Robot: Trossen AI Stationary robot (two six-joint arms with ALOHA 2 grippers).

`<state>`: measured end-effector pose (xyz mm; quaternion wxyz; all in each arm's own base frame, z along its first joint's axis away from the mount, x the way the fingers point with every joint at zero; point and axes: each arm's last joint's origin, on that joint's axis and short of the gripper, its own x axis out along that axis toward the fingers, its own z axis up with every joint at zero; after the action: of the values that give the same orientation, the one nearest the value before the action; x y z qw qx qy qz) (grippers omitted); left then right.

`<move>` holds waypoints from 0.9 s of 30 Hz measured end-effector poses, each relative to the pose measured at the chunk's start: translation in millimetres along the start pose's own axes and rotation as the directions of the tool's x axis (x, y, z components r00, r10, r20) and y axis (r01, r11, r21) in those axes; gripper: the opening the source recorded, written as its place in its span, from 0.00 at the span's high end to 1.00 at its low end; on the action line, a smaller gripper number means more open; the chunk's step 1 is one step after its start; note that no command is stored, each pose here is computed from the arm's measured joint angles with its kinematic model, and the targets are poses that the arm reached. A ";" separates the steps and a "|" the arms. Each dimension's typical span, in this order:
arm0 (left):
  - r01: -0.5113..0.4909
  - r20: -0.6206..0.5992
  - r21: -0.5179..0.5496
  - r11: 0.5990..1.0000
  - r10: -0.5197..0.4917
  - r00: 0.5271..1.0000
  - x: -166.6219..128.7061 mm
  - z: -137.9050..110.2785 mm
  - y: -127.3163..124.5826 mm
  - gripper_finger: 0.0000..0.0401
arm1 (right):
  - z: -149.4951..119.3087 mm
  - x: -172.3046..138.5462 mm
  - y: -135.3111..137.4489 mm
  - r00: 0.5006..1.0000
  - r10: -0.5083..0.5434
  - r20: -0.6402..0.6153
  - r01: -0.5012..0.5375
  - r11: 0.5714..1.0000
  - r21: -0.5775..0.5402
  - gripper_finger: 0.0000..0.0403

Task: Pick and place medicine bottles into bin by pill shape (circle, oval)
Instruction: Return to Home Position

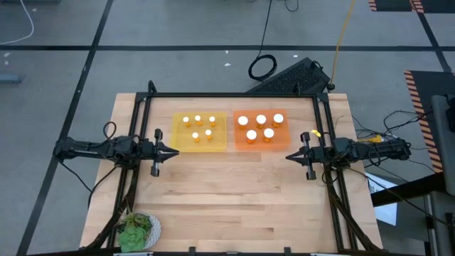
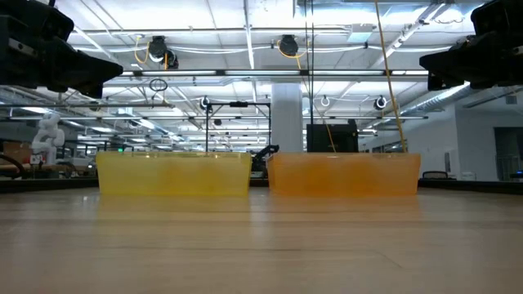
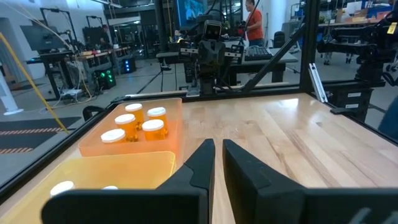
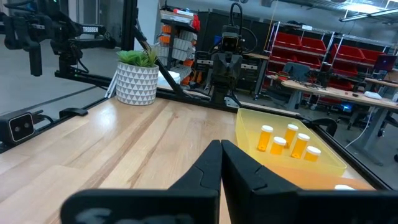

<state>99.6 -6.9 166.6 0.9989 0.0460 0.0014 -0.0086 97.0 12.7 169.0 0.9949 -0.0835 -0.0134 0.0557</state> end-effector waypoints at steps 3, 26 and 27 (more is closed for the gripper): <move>0.000 0.000 0.004 1.000 0.000 1.000 0.0 0.0 0.0 0.91 | 0.1 0.0 0.0 1.000 0.000 0.000 0.000 1.000 0.000 1.00; -0.001 0.000 -0.022 1.000 0.001 1.000 0.0 0.0 0.0 0.91 | -0.1 0.0 0.0 1.000 0.000 0.000 0.000 1.000 0.000 1.00; -0.001 0.000 -0.022 1.000 0.001 1.000 0.0 0.0 0.0 0.91 | 0.1 0.0 0.0 1.000 0.000 0.000 0.000 1.000 0.000 1.00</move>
<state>99.6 -6.9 166.6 0.9993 0.0353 0.0016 -0.0082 97.0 12.7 169.1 0.9949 -0.0835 -0.0135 0.0557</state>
